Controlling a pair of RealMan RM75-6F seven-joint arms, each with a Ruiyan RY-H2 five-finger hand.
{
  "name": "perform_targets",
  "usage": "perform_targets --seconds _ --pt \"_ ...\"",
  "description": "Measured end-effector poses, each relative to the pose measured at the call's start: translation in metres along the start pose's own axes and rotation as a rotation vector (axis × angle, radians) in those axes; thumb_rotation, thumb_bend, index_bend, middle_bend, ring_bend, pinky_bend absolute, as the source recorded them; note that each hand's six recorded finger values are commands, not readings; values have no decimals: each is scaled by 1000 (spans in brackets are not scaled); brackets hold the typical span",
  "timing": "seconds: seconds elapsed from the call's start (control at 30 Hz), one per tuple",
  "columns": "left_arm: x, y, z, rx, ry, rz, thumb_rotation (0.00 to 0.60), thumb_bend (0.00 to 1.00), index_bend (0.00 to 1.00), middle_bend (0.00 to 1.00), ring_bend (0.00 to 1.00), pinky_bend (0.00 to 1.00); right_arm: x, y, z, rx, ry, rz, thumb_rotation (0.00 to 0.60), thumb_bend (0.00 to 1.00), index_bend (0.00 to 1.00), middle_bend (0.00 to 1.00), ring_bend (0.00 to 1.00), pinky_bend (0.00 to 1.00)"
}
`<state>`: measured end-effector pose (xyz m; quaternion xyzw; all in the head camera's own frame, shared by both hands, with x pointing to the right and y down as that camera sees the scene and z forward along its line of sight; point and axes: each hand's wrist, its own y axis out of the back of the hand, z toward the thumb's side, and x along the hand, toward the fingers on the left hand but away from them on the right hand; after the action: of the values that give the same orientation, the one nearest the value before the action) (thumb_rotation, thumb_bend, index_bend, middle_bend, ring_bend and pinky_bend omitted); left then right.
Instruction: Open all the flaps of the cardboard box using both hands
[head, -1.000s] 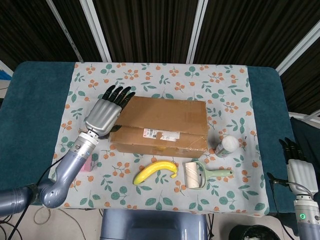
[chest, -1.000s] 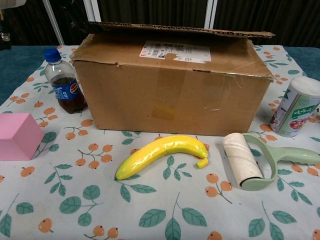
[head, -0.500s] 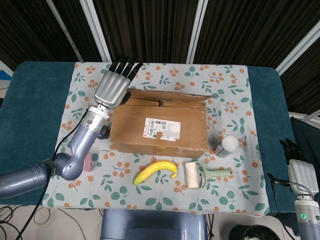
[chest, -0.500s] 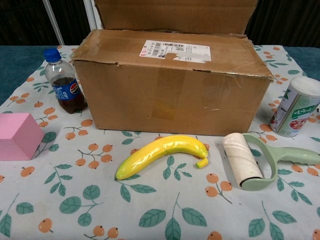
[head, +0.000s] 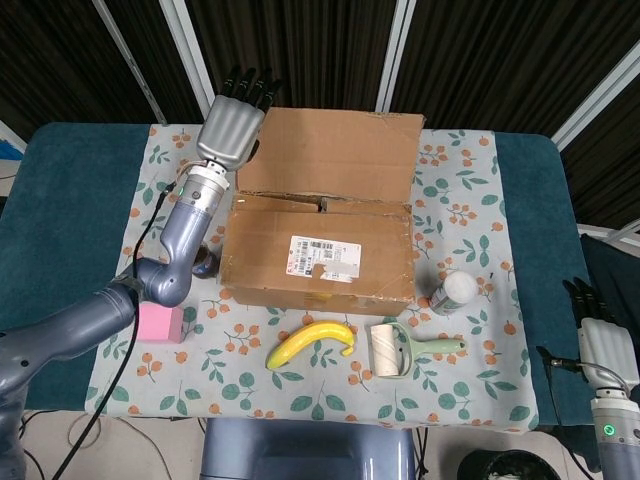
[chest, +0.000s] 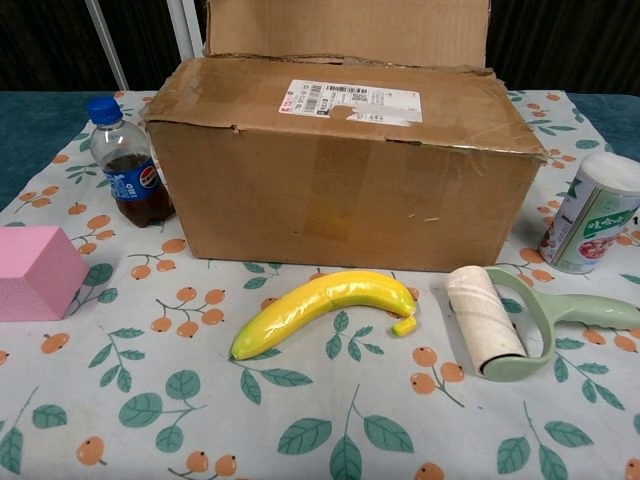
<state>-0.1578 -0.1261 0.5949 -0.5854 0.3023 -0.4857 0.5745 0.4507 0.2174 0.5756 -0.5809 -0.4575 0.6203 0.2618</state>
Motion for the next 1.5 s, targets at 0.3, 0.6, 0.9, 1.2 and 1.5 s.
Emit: perform_targets --seconds 0.3,0.6,0.9,1.2,1.5 --pt "10 -15 20 -100 -44 -93 600 315 96 47 10 135 -1 -2 -2 -15 -21 16 600 252 0 0 0 237" --pt "-15 -3 28 -250 -192 -265 600 624 116 86 42 173 -1 -2 -1 -30 -16 32 600 254 0 0 0 237" --pt "-48 -6 34 -277 -285 -414 600 799 322 300 270 388 -1 -3 -1 -29 -19 38 600 286 0 0 0 237" --pt "-60 -20 54 -285 -330 -453 600 815 373 371 329 425 0 -2 -2 -35 -25 38 600 308 0 0 0 236" --pt "-58 -32 59 -247 -329 -451 600 817 374 372 329 425 0 -2 -3 -49 -28 44 600 308 0 0 0 237"
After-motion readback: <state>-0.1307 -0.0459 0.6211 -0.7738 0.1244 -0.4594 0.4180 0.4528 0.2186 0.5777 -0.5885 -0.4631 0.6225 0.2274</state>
